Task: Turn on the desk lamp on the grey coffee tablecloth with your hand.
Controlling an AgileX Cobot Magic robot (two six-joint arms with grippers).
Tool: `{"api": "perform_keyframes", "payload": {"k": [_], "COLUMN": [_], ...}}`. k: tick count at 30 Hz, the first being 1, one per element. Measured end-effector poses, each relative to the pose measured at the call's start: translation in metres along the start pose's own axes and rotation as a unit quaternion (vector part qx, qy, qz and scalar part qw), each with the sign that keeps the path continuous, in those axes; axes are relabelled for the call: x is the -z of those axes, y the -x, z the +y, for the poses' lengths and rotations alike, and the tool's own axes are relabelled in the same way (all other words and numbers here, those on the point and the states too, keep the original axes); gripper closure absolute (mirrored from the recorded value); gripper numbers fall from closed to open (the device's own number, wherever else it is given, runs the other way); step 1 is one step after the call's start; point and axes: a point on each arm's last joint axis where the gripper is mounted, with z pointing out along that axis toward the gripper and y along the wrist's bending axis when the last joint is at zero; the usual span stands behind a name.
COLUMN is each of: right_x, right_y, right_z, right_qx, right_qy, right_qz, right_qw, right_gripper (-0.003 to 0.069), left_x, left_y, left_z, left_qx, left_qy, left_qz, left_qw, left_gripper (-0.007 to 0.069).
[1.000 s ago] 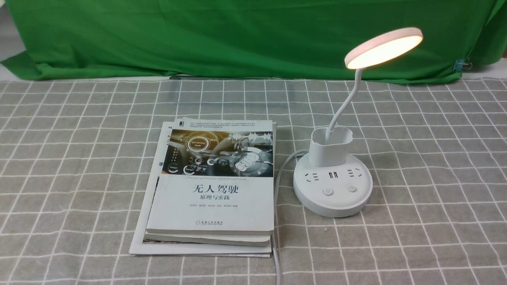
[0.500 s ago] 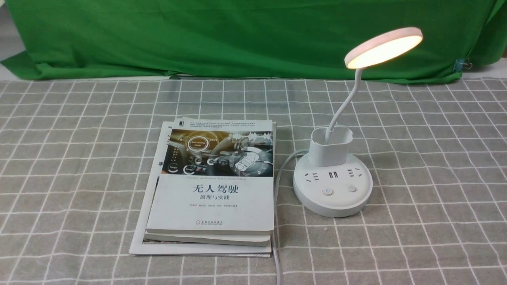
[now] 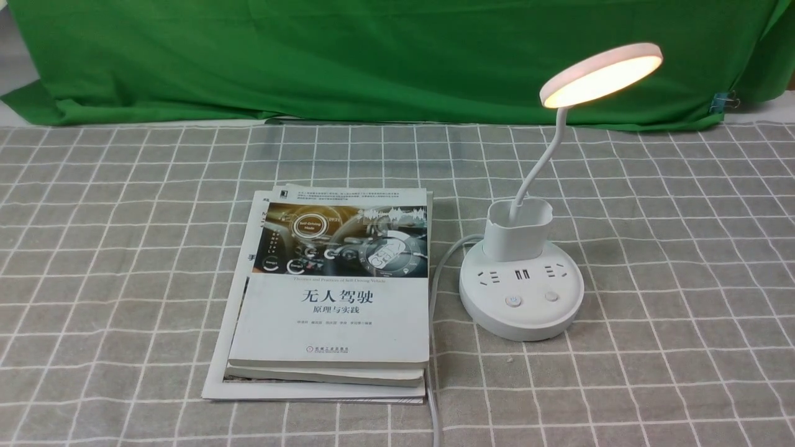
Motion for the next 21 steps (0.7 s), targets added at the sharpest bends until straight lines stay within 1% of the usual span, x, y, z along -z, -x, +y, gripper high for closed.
{"api": "perform_keyframes", "payload": {"k": [5, 21], "right_x": [0.0000, 0.0000], "right_y": [0.0000, -0.0001], "right_z": [0.0000, 0.0000], "right_qx": [0.000, 0.000], "right_qy": [0.000, 0.000], "right_qz": [0.000, 0.000], "right_qw": [1.000, 1.000], "right_gripper": [0.0575, 0.0521], "left_x": [0.0000, 0.0000], "left_y": [0.0000, 0.0000], "left_z": [0.0000, 0.0000], "left_qx": [0.000, 0.001], "left_qy": [0.000, 0.000], "left_qz": [0.000, 0.000], "left_qw": [1.000, 1.000], "left_gripper": [0.0606, 0.0606]}}
